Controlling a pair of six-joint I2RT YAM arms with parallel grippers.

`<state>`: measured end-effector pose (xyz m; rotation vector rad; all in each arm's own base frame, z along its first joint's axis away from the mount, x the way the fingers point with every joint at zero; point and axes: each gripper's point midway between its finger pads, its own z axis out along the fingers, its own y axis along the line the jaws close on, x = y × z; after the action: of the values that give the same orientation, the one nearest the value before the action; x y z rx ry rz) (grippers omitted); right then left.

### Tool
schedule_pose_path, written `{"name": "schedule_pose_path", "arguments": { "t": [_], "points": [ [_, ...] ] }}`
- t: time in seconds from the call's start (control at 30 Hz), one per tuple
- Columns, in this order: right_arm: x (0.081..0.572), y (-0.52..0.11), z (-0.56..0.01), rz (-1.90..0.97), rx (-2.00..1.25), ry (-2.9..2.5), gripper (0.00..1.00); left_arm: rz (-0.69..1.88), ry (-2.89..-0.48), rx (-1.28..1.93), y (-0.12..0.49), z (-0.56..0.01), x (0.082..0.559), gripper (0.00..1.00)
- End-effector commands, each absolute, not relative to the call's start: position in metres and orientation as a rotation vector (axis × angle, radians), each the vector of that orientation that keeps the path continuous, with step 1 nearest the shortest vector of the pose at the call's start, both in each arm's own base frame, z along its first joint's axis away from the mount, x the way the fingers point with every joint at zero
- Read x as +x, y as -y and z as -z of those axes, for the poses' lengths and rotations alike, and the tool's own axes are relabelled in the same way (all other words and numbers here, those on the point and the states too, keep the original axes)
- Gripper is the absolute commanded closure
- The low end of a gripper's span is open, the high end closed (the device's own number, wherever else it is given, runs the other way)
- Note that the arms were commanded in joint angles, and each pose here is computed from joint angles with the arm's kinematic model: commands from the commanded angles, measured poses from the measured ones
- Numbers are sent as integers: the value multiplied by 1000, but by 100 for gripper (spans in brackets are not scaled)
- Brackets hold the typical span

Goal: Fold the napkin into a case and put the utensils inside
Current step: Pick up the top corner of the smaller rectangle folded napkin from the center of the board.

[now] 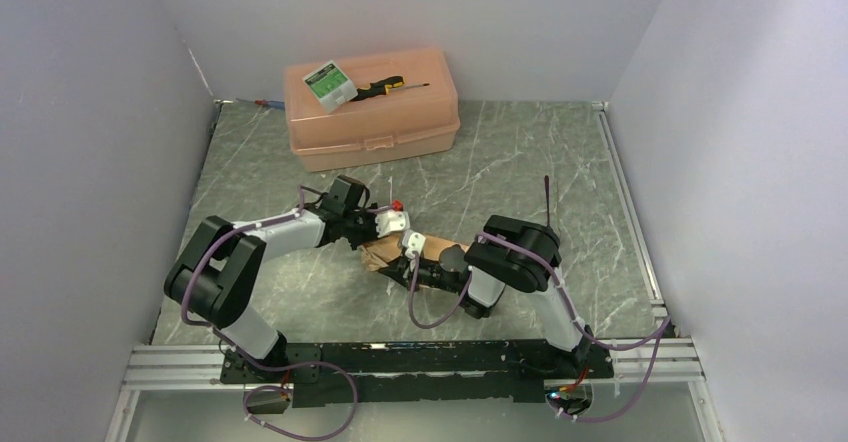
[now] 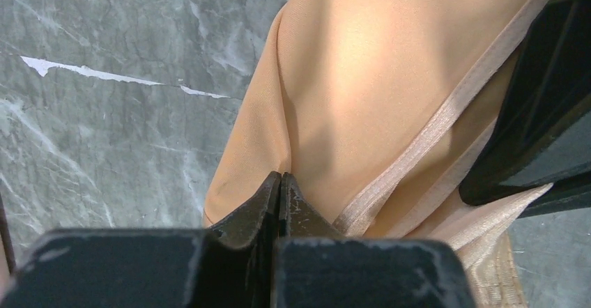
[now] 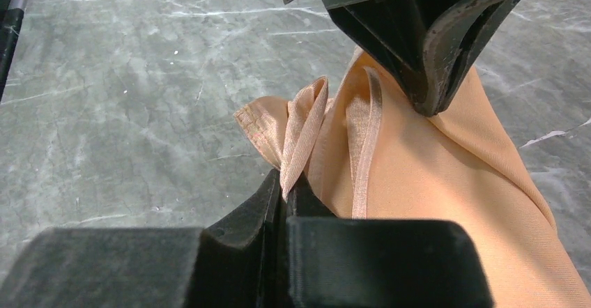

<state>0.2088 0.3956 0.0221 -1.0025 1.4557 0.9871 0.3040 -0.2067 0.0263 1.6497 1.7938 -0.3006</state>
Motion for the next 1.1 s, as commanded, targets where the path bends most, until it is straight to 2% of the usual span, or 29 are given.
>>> {"name": "schedule_pose_path", "arguments": {
  "t": [0.0, 0.53, 1.07],
  "points": [
    [213, -400, -76, -1039, -891, -1284, 100, 274, -1733, 1696, 209, -37, 300, 97],
    [227, -388, -94, -1132, -717, -1365, 100, 359, -1788, 1531, 214, -61, 287, 97],
    [237, -375, -93, -1257, -575, -1501, 100, 381, -1733, 1544, 216, -60, 280, 97]
  ]
}}
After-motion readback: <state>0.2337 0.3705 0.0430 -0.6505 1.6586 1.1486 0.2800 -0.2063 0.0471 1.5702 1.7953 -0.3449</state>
